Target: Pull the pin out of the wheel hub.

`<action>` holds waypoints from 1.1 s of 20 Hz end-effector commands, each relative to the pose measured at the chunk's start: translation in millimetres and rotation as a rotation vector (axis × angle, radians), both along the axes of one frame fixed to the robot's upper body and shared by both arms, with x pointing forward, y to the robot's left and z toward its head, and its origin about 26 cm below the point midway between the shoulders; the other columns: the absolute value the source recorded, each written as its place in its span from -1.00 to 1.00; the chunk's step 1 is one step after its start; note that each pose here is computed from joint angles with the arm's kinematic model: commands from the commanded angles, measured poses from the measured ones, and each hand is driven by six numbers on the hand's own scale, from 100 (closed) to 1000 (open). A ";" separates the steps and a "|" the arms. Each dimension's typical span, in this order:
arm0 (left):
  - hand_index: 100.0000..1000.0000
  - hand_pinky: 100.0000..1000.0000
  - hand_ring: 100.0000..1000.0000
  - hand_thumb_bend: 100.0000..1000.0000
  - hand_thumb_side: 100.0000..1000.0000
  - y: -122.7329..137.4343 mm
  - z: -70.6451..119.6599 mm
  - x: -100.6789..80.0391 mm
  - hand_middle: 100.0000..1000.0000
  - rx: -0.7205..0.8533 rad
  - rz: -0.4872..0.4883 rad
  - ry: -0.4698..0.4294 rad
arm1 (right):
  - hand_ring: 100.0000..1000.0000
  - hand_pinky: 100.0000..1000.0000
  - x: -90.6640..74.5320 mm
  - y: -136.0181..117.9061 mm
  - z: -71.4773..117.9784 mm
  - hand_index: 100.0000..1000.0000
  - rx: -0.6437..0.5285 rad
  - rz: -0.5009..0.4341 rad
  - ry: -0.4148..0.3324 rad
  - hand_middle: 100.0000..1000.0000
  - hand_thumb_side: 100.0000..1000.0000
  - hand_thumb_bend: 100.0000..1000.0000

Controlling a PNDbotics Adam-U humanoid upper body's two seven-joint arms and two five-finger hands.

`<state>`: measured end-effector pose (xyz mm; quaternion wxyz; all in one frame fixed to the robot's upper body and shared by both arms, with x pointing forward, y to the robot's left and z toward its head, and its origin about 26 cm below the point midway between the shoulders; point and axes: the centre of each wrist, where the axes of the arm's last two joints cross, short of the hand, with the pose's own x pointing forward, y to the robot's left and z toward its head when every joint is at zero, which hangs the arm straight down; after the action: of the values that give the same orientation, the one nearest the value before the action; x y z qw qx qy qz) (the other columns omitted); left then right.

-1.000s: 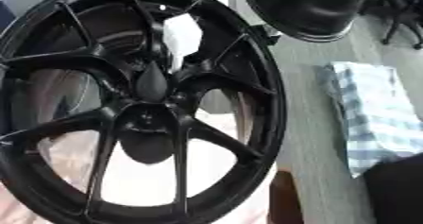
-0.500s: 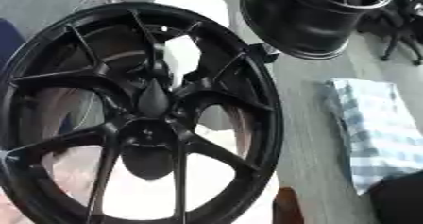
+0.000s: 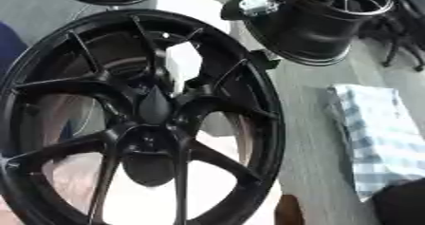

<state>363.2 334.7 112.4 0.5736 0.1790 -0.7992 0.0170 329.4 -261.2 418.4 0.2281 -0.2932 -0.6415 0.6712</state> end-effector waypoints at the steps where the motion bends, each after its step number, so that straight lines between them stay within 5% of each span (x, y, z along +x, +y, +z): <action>1: 0.30 0.11 0.03 -1.00 0.79 2.0 10.0 1.5 -0.13 0.017 -0.003 -0.027 | 0.69 0.75 -0.2 -0.8 6.2 0.68 -0.039 -0.011 -0.014 0.56 -0.26 0.00; 11: 0.30 0.11 0.03 -1.00 0.79 1.3 10.0 2.1 -0.13 0.015 -0.007 -0.026 | 0.63 0.70 12.6 5.4 -7.5 0.69 -0.065 0.011 0.117 0.50 -0.37 0.08; 22: 0.30 0.11 0.03 -1.00 0.79 0.5 10.7 2.7 -0.13 0.016 -0.009 -0.028 | 0.61 0.66 24.2 11.4 -20.7 0.67 -0.023 -0.009 0.160 0.49 -0.36 0.02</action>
<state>364.7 333.7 114.8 0.5712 0.1768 -0.8014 0.0156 355.3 -245.9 389.4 0.2772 -0.2311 -0.6070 0.7080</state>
